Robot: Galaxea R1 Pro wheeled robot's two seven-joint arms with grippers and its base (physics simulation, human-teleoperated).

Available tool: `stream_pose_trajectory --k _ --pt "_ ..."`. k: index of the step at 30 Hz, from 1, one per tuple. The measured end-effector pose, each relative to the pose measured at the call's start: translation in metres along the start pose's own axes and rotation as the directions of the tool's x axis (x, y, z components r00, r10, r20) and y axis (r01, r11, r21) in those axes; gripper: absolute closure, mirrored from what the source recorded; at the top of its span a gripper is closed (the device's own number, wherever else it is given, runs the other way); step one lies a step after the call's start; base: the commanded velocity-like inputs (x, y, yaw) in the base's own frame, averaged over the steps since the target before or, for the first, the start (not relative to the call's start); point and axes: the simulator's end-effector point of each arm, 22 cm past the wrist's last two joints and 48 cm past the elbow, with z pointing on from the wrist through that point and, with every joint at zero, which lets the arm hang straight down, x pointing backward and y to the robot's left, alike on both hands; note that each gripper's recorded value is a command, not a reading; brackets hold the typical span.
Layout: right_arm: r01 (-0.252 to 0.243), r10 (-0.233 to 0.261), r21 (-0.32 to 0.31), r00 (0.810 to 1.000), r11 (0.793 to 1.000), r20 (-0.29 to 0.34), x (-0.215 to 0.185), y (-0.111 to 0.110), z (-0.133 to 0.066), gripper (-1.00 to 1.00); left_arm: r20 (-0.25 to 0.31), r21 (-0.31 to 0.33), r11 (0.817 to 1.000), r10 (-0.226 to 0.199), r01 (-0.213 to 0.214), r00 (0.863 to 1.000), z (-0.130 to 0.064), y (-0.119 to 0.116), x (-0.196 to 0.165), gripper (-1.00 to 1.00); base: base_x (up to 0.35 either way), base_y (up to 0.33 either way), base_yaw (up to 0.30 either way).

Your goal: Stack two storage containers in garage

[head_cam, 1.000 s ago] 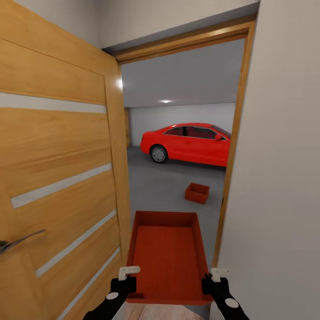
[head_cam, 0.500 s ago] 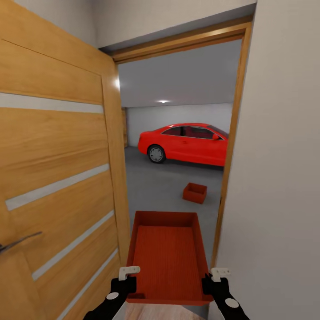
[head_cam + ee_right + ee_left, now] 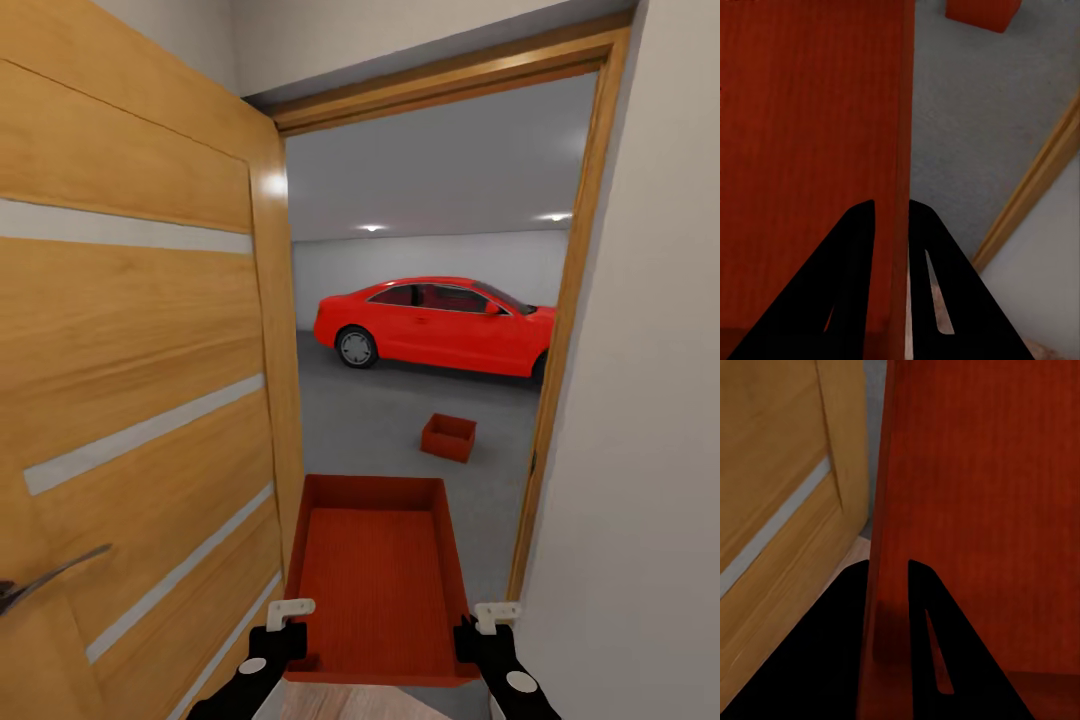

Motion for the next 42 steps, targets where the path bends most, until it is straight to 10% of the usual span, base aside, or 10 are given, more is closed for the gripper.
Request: stream_pose_trajectory --k 42 --pt "-0.001 0.001 0.001 1.000 1.000 0.000 0.0001 -0.0006 0.0001 1.00 0.001 -0.001 1.000 0.000 0.000 1.000 0.0000 -0.0006 -0.0001 1.00 0.001 0.002 -0.111"
